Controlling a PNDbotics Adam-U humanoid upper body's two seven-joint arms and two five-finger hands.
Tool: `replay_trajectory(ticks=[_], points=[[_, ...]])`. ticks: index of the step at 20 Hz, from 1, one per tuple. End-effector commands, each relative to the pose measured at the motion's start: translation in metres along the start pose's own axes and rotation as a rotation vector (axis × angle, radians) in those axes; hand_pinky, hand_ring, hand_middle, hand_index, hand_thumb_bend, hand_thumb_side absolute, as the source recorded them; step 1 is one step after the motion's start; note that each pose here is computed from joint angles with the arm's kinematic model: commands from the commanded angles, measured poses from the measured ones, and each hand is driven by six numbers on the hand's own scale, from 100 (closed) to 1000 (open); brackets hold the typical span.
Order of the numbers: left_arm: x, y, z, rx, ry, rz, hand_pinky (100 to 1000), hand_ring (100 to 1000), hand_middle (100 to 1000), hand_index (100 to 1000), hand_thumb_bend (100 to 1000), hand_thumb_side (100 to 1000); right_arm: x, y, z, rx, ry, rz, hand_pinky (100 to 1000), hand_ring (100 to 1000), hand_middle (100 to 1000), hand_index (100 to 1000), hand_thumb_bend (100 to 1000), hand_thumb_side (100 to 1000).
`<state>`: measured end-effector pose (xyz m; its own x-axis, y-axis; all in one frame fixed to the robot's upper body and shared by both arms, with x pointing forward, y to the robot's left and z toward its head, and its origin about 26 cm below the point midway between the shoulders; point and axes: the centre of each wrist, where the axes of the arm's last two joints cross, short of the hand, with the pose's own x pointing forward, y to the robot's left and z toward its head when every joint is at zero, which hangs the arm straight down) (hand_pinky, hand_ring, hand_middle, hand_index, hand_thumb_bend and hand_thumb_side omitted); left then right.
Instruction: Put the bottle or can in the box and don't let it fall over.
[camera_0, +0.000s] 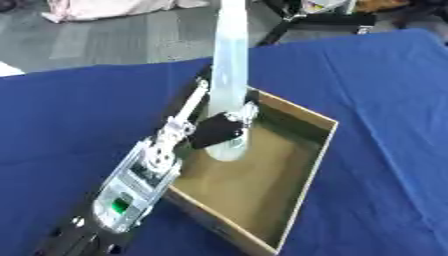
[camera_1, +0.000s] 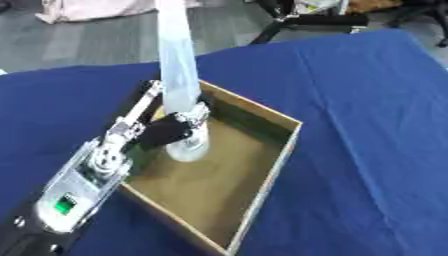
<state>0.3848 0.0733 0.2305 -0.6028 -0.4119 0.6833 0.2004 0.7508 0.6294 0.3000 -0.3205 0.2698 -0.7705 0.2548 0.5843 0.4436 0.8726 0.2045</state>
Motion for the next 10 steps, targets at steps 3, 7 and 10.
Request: replay_trajectory(ticks=[3, 7, 10], points=[[-0.0015, -0.0015, -0.0047, 0.006, 0.000, -0.004, 1000, 1000, 1000, 438, 100, 427, 0.0103, 0.0015, -0.0059, 0.019, -0.038, -0.015, 1000, 964, 1000, 1000, 100, 478], [-0.0061, -0.0006, -0.0053, 0.011, 0.016, -0.014, 1000, 1000, 1000, 576, 100, 411, 0.0102, 0.0016, -0.0057, 0.021, -0.037, -0.015, 1000, 965, 1000, 1000, 100, 479], [-0.0048, 0.0014, -0.0050, 0.003, 0.004, -0.030, 1000, 1000, 1000, 711, 100, 404, 0.0100, 0.0014, -0.0055, 0.023, -0.036, -0.014, 1000, 965, 1000, 1000, 100, 478]])
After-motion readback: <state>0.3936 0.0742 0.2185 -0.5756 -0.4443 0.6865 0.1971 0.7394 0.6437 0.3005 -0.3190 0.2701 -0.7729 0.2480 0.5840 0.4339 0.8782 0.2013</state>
